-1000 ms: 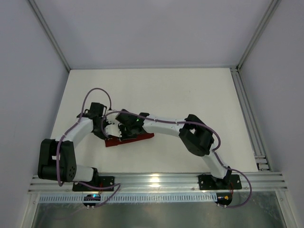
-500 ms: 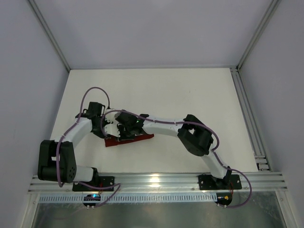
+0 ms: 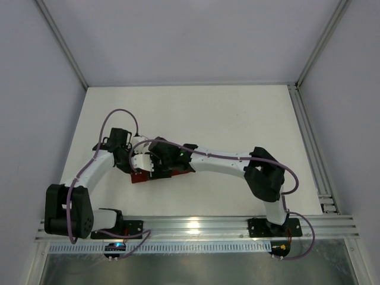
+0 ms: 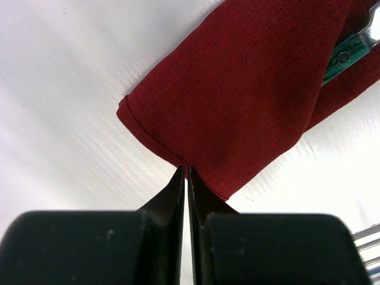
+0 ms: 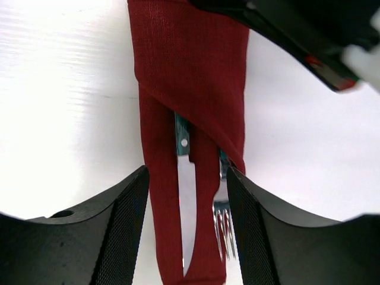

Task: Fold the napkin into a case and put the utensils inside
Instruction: Stuff the knife into the folded napkin, then move the smaller rectangle folded napkin to the corner of the board.

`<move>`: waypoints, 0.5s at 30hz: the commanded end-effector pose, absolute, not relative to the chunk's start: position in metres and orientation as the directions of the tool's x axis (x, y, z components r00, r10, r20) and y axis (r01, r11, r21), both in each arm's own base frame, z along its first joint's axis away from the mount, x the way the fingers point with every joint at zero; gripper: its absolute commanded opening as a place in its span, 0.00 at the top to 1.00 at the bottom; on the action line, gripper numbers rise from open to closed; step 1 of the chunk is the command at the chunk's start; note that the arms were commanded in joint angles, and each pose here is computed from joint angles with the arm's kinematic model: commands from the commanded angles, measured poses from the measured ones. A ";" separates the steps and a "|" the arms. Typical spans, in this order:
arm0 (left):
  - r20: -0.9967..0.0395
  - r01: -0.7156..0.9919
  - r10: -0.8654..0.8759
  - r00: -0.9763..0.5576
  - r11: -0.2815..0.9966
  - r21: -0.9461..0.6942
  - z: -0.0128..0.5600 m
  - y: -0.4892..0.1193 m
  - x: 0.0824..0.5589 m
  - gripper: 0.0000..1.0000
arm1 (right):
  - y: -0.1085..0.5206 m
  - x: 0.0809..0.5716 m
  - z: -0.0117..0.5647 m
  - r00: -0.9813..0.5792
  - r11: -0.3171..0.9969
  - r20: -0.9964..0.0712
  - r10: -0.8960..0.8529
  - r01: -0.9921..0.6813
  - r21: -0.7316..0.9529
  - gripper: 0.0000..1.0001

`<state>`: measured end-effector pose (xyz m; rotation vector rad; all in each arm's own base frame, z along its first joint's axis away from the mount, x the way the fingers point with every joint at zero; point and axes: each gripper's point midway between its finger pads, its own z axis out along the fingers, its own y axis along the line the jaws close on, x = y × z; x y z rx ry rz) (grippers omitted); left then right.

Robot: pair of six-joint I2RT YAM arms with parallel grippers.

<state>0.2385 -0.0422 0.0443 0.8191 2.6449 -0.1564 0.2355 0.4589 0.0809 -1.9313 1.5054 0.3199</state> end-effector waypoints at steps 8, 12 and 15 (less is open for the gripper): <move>-0.419 0.585 0.544 -0.727 0.810 0.039 0.070 -0.042 0.242 0.94 | 0.437 0.221 0.161 0.236 -0.019 -0.699 -0.675 -0.953 -0.303 0.46; -0.466 0.562 0.520 -0.716 0.825 0.057 0.082 -0.044 0.256 0.91 | 0.457 0.262 0.188 -0.006 0.229 -0.877 -0.480 -0.966 -0.119 0.80; -0.501 0.532 0.477 -0.722 0.846 0.038 0.086 -0.051 0.272 0.90 | 0.481 0.285 0.185 -0.107 0.342 -0.929 -0.355 -0.939 -0.023 0.90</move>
